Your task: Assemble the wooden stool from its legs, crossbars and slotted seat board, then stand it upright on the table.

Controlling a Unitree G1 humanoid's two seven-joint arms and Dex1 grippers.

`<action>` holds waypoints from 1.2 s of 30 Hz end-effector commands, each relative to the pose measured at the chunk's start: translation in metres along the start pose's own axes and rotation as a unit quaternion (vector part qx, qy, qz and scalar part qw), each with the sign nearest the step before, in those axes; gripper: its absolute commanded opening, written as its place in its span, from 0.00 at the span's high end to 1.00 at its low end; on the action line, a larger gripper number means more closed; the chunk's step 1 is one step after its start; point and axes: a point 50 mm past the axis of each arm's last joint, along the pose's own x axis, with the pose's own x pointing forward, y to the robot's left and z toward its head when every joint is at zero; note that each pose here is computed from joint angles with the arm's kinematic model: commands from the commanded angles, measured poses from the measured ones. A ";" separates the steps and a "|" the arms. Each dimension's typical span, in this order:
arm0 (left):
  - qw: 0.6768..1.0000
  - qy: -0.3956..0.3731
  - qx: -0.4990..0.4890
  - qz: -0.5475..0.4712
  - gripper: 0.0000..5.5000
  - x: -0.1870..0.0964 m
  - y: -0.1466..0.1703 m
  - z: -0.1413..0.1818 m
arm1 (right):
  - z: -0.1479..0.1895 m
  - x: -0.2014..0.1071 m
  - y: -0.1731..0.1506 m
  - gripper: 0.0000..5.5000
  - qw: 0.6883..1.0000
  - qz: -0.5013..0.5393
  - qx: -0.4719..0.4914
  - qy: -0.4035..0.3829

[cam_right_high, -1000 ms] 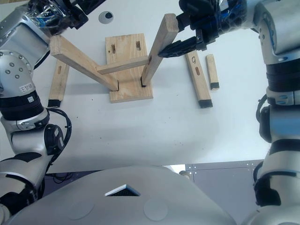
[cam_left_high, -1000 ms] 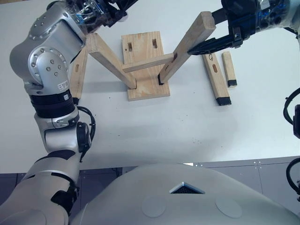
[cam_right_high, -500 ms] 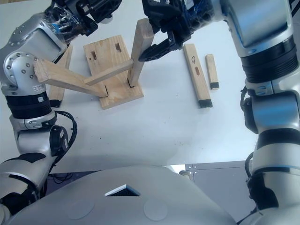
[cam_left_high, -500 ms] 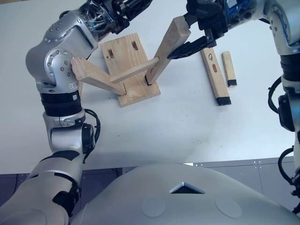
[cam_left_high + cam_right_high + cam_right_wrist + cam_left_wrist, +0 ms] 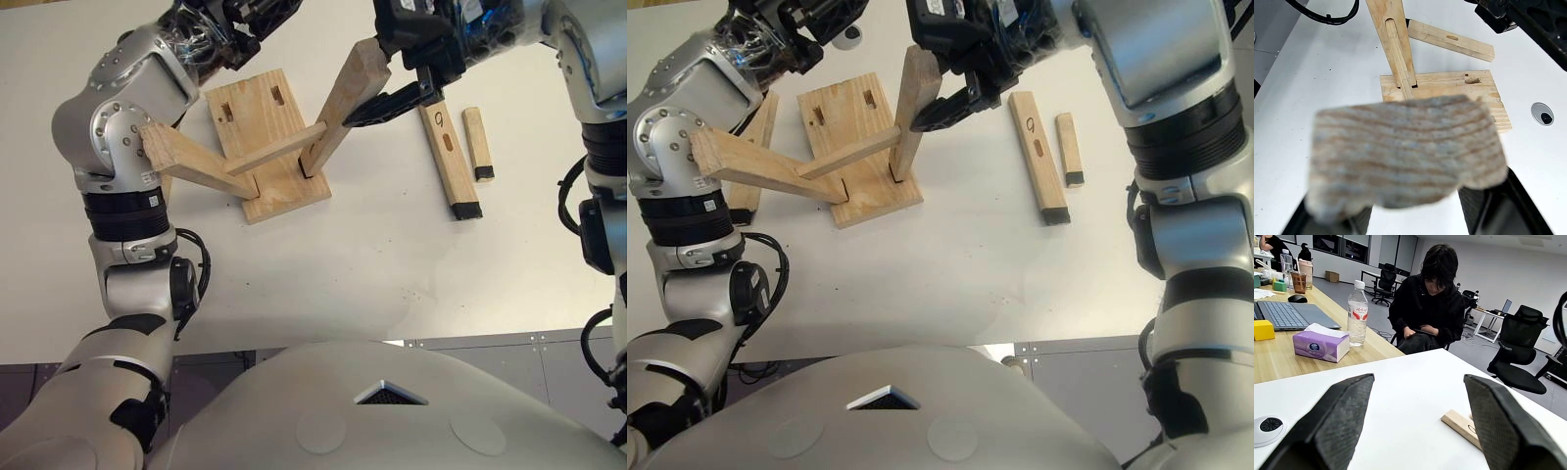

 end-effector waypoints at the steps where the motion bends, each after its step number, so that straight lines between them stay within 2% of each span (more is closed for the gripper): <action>1: 1.000 -0.020 -0.001 0.001 0.39 0.004 -0.002 0.012 | -0.011 0.064 0.018 0.63 0.995 0.090 0.041 0.016; 6: 0.995 -0.080 -0.031 0.047 0.39 -0.012 0.020 0.040 | -0.002 0.056 0.010 0.63 0.994 0.073 0.075 -0.013; 11: 0.990 -0.109 -0.047 0.080 0.39 -0.021 0.035 0.052 | 0.006 0.048 0.005 0.63 0.995 0.056 0.071 -0.040; 14: 0.983 -0.119 -0.039 0.135 0.39 -0.038 0.054 0.056 | 0.009 0.040 0.003 0.63 0.996 0.044 0.065 -0.050; 18: 0.970 -0.038 0.028 0.239 0.39 -0.068 0.079 0.035 | 0.013 0.034 0.004 0.63 0.997 0.028 0.048 -0.051; 19: 0.967 -0.018 0.037 0.252 0.39 -0.074 0.081 0.028 | 0.014 0.033 0.005 0.57 0.997 0.024 0.047 -0.055; 22: 0.951 0.078 0.105 0.280 0.39 -0.093 0.082 0.003 | 0.016 0.028 0.007 0.48 0.997 0.011 0.043 -0.065; 25: 0.925 0.184 0.170 0.286 0.43 -0.111 0.080 -0.025 | 0.014 0.018 0.010 0.46 0.997 -0.009 0.041 -0.069; 31: 0.907 0.250 0.184 0.285 0.58 -0.121 0.073 -0.045 | -0.001 -0.001 0.009 0.46 0.996 -0.058 0.049 -0.051; 34: 0.899 0.278 0.196 0.275 0.66 -0.121 0.074 -0.055 | -0.017 -0.001 0.009 0.46 0.996 -0.071 0.055 -0.029; 36: 0.890 0.299 0.217 0.267 0.68 -0.122 0.075 -0.060 | -0.026 0.002 0.011 0.46 0.995 -0.072 0.061 -0.019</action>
